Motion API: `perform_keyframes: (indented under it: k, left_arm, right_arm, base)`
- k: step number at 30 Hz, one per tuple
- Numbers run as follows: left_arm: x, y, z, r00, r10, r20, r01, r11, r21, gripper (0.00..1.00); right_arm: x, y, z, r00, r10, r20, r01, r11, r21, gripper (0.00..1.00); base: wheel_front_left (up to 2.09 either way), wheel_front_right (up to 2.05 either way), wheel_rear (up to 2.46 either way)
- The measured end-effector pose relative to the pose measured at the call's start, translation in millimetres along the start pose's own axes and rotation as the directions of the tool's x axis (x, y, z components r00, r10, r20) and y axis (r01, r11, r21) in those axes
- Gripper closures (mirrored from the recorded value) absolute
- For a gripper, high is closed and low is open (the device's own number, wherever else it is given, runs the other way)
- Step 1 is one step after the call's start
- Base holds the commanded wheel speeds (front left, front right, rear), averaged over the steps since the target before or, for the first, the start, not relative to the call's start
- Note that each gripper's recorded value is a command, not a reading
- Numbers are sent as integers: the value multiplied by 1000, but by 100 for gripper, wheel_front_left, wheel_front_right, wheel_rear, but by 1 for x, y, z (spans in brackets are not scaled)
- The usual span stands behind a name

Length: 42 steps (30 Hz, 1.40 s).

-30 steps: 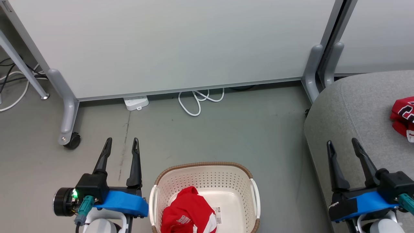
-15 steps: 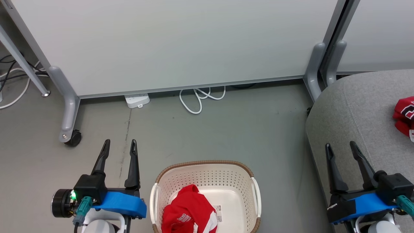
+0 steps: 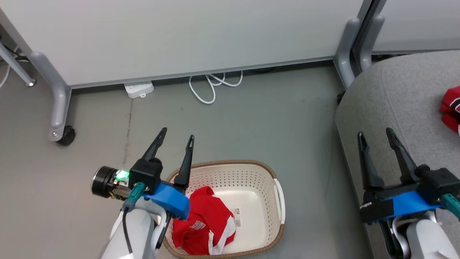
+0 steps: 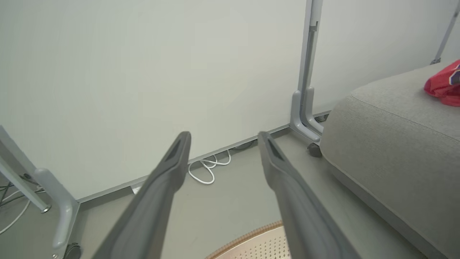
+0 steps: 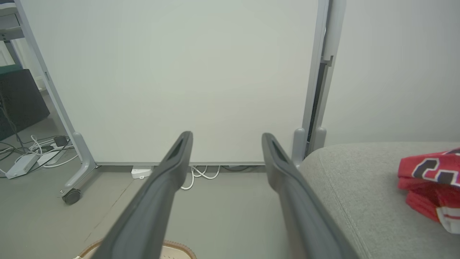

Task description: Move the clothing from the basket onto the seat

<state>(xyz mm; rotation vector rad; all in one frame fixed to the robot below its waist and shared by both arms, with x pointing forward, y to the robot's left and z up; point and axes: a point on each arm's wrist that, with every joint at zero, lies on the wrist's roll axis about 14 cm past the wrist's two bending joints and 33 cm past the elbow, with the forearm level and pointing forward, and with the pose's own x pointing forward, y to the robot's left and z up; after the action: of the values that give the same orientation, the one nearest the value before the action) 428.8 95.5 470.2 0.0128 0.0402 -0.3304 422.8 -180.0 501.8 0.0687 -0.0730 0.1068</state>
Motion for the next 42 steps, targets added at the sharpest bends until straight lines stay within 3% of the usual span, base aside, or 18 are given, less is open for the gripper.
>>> perform_keyframes:
  k: [8,22,34,42]
  left_arm:
    - [40,-41,-61,958,-215,-188,232,970,74,0]
    - [51,-85,-204,697,-471,-541,597,799,72,0]
    - [28,-85,-310,441,-490,-752,748,664,6,0]
    - [16,-72,-364,299,-414,-860,762,646,-47,0]
  right_arm:
    - [36,-7,0,1000,13,24,-12,1000,-22,0]
    - [79,-38,-45,999,-29,-32,27,998,-64,0]
    - [100,-55,-98,993,-42,-108,32,995,-97,0]
    - [100,-69,-135,983,-61,-172,39,991,-126,0]
  base:
    - [0,0,0]
    - [0,0,0]
    - [0,0,0]
    - [0,0,0]
